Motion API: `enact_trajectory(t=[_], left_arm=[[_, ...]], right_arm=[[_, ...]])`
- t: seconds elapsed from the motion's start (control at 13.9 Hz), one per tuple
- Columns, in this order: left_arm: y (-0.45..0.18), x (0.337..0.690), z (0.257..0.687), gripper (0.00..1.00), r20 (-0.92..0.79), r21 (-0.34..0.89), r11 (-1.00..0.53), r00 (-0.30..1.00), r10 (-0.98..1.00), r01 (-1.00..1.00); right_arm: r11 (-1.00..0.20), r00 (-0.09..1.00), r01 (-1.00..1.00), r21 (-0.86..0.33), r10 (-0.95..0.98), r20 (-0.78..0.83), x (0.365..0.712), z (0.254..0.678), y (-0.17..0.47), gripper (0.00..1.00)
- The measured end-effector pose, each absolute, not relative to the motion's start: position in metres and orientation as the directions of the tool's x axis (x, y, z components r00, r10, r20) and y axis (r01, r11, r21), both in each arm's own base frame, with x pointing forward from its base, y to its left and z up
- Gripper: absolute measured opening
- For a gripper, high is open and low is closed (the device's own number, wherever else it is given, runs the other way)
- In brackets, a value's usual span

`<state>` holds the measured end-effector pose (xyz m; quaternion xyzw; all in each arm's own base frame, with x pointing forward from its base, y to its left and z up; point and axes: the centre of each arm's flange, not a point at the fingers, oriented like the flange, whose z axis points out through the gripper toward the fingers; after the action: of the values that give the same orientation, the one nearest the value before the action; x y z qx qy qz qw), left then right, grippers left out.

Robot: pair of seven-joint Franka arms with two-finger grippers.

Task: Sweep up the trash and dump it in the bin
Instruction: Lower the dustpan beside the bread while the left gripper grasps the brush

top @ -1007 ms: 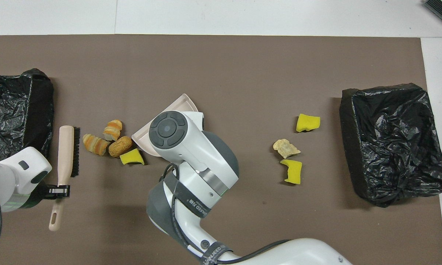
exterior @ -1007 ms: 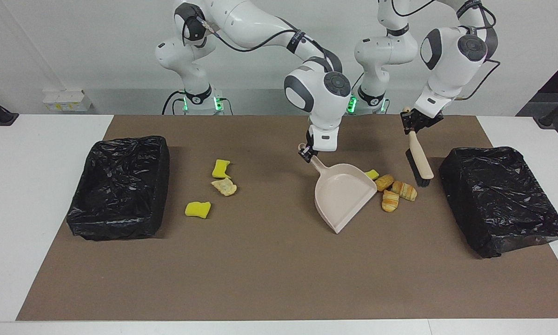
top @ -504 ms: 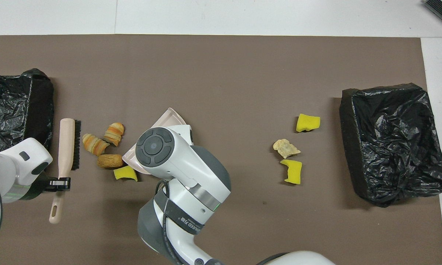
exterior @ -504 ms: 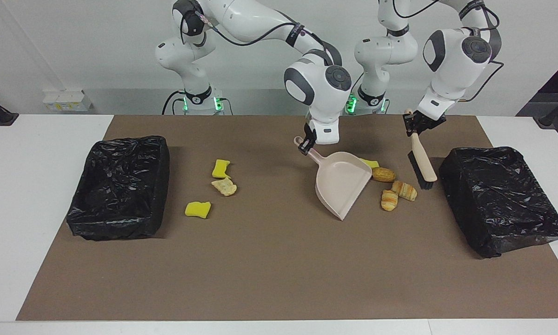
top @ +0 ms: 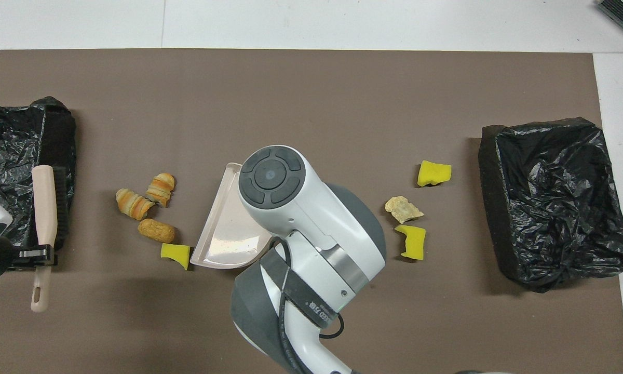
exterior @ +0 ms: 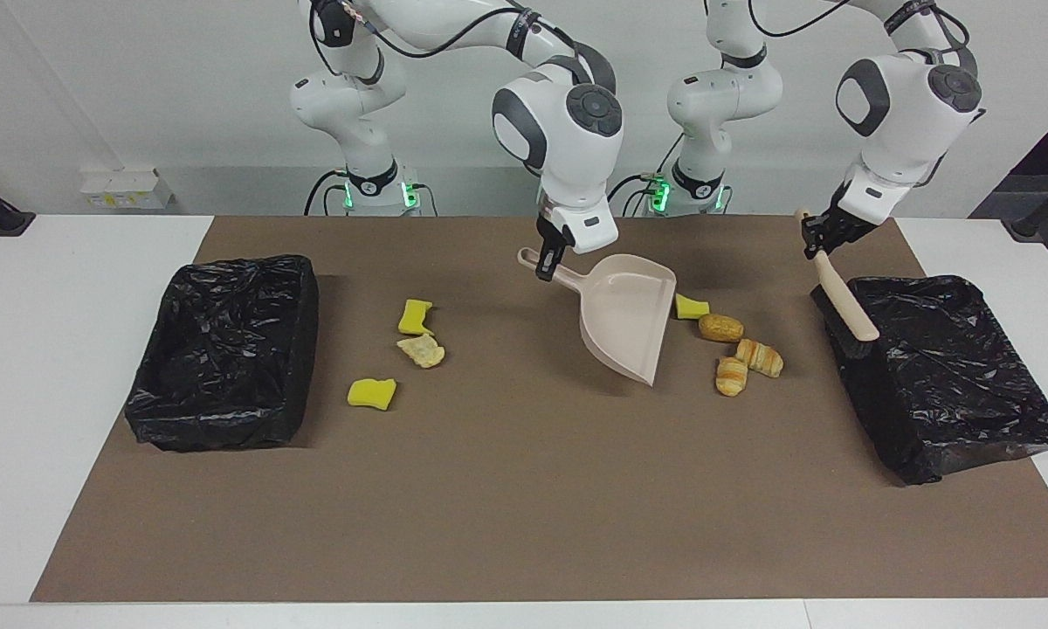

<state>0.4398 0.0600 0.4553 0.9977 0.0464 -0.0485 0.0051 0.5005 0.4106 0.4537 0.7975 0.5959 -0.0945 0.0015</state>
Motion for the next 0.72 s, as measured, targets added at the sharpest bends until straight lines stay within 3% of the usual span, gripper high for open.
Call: enact_trajectory(t=[0.36,0.72], left_arm=[[0.024,0.439,0.424,0.26,-0.159,-0.004,-0.998,0.986,0.056,0.056],[-0.010,0.439,0.365,0.26,-0.149,-0.023,-0.992,0.981,0.123,0.121]], right_arm=[[-0.215,0.187,0.970,-0.111,0.957,-0.222,0.462,0.407,0.409,0.33],[-0.161,0.143,0.986,-0.047,0.955,-0.260,0.444,0.406,0.419,0.33]])
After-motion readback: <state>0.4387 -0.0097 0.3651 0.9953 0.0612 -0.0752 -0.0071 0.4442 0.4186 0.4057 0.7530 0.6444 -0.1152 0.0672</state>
